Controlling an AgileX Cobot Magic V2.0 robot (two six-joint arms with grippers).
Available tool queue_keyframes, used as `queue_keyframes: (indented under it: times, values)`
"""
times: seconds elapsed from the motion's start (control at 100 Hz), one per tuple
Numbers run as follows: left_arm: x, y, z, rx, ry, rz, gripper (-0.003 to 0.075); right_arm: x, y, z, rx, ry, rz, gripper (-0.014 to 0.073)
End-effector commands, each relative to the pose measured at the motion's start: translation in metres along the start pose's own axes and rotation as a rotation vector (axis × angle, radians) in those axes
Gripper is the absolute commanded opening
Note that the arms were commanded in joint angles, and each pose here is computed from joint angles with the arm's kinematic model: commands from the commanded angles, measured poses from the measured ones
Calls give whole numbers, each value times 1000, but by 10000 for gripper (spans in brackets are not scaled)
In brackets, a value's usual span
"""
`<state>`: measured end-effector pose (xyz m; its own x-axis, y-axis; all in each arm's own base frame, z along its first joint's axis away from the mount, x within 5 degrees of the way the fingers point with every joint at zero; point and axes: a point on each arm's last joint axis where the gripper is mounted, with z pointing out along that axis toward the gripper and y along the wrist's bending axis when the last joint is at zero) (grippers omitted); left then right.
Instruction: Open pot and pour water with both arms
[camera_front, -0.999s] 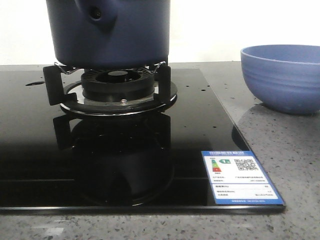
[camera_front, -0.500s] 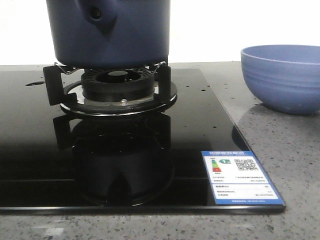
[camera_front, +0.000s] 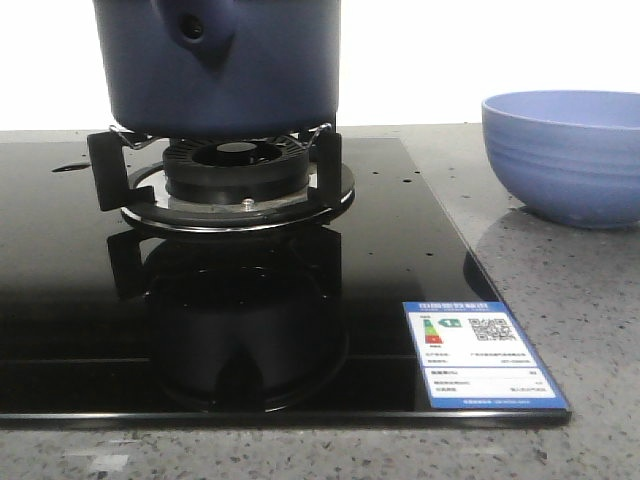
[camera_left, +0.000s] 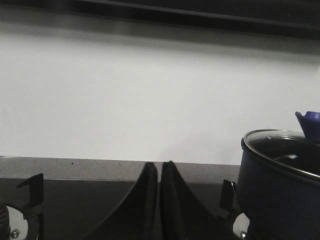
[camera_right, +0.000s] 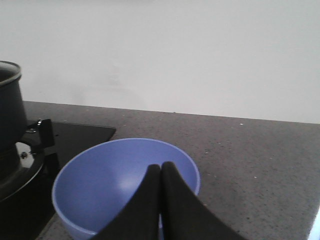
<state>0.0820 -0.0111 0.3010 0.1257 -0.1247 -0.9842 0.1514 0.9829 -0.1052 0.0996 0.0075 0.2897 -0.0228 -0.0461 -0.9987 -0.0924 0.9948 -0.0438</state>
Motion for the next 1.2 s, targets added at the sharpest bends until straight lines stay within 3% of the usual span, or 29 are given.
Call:
queue_keyframes:
  times: [0.0, 0.84, 1.189]
  values:
    - [-15, 3, -2, -38, -101, -13, -20, -7, -5, -2, 51, -30, 22, -62]
    - [-12, 3, -2, -35, -89, -3, -20, -7, -5, -1, 51, -28, 23, -62]
    - [34, 11, -25, -122, 9, 12, -20, -7, -5, -1, 51, -28, 23, -62]
